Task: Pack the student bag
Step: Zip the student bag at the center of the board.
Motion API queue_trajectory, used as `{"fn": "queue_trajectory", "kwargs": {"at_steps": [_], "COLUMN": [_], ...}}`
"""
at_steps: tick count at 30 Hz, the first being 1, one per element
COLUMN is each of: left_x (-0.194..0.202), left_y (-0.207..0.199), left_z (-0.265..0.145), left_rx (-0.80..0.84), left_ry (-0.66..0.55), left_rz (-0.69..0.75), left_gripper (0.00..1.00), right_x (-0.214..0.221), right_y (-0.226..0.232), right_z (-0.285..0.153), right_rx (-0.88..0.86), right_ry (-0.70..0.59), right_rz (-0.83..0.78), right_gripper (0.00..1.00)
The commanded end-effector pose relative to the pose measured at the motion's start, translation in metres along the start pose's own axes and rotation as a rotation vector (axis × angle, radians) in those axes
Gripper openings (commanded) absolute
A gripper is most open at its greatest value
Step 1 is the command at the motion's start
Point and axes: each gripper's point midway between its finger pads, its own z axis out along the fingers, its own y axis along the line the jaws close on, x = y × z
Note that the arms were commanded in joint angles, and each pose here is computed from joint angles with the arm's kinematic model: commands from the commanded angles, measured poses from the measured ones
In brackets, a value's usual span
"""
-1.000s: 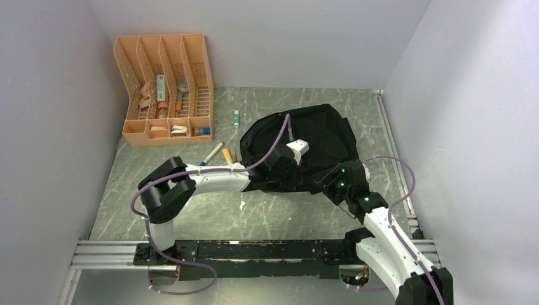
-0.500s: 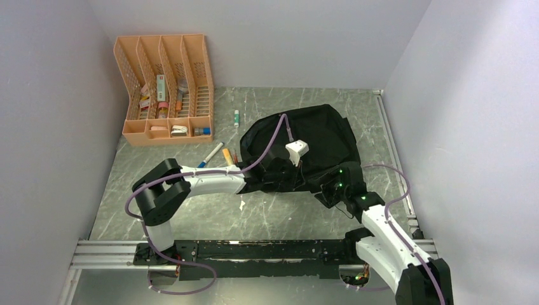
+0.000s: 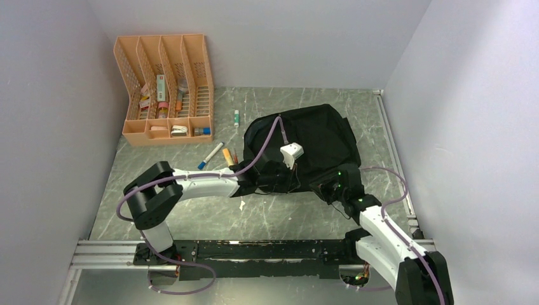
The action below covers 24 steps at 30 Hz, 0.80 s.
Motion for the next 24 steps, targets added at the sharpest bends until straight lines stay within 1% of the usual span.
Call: {"fn": "queue_trajectory", "kwargs": {"at_steps": [1, 8, 12, 19, 24], "left_x": [-0.028, -0.033, -0.04, -0.045, -0.059], "left_y": [-0.004, 0.031, 0.049, 0.098, 0.128], "left_z": [-0.02, -0.045, -0.062, -0.09, -0.105], "left_rx": [-0.024, -0.229, -0.299, -0.423, -0.471], "left_ry": [-0.083, -0.095, -0.104, -0.101, -0.117], "left_rz": [0.017, 0.018, 0.024, -0.011, -0.028], "left_gripper": [0.05, 0.05, 0.05, 0.05, 0.05], "right_x": [-0.024, -0.053, -0.061, -0.07, -0.075], "right_y": [-0.008, -0.015, -0.017, -0.02, -0.019], "right_z": [-0.002, -0.018, -0.024, -0.032, -0.038], "right_rx": [0.042, 0.124, 0.16, 0.199, 0.202], "right_ry": [-0.137, -0.291, -0.327, -0.375, -0.401], "right_rz": [-0.013, -0.077, -0.111, -0.133, -0.148], "right_gripper": [0.0, 0.0, 0.0, 0.0, 0.0]}}
